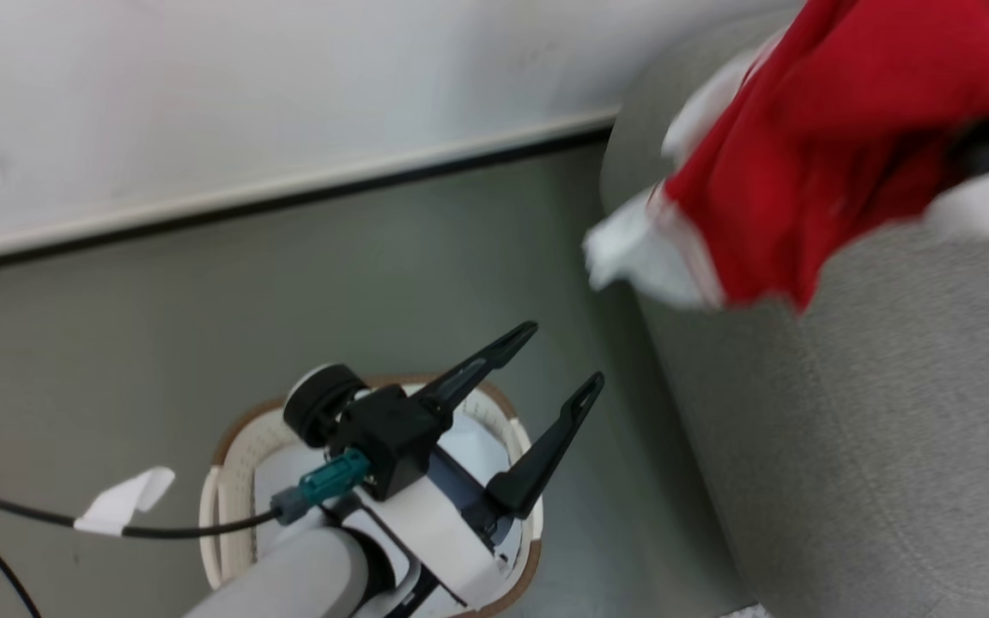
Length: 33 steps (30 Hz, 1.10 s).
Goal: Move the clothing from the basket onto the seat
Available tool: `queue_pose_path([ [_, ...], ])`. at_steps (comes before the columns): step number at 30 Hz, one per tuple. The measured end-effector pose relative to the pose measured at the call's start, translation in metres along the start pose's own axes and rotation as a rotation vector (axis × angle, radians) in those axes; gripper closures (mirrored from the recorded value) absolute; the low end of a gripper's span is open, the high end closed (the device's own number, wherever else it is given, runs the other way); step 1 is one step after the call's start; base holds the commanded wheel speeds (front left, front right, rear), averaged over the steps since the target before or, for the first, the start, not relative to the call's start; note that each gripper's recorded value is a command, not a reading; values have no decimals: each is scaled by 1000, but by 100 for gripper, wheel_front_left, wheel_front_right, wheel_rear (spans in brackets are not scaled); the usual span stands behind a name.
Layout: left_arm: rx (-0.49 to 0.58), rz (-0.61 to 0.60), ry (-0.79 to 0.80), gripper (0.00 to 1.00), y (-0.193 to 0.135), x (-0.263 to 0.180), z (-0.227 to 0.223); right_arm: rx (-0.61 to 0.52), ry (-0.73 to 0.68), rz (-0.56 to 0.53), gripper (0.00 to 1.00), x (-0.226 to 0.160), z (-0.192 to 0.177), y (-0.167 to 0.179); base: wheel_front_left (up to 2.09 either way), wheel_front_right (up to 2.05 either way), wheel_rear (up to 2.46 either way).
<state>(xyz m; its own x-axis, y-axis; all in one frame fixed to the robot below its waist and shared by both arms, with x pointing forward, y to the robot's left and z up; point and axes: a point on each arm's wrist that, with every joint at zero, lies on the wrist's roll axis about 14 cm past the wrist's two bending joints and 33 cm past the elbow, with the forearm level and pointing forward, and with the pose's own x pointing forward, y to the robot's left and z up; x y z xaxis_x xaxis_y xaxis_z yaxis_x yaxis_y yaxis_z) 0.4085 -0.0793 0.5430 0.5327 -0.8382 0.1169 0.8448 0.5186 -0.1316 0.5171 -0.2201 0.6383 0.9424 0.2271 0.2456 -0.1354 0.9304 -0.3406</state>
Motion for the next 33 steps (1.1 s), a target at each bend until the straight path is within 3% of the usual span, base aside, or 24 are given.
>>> queue_pose_path([
  [7,-75,30,35,0,38,4,-41,-243,-13,-201,100,77,17,-95,0,0,0],
  [10,-100,74,62,0,56,-3,-60,-311,-14,-315,100,96,29,-137,0,0,0],
  [13,-118,123,79,0,72,-12,-75,-380,75,-399,100,104,14,-169,0,0,0],
  [17,-138,186,97,0,91,-24,-91,-370,226,-490,100,95,-42,-197,0,0,0],
  [19,-152,210,108,0,98,-28,-100,-347,342,-515,100,80,-90,-201,0,0,0],
  [23,-171,241,128,0,107,-37,-113,-254,589,-509,100,34,-198,-175,0,0,0],
  [27,-172,265,137,0,113,-42,-117,-188,675,-486,100,-2,-249,-136,0,0,0],
  [28,-170,268,134,0,114,-42,-116,-174,679,-481,82,-10,-255,-126,0,0,0],
  [29,-166,269,132,0,114,-42,-115,-177,687,-470,53,-15,-258,-118,0,0,0],
  [30,-161,270,130,0,114,-42,-113,-174,685,-465,0,-17,-257,-112,0,0,0],
  [33,-149,275,113,0,115,-40,-106,-181,705,-436,0,-20,-254,-101,0,0,0],
])
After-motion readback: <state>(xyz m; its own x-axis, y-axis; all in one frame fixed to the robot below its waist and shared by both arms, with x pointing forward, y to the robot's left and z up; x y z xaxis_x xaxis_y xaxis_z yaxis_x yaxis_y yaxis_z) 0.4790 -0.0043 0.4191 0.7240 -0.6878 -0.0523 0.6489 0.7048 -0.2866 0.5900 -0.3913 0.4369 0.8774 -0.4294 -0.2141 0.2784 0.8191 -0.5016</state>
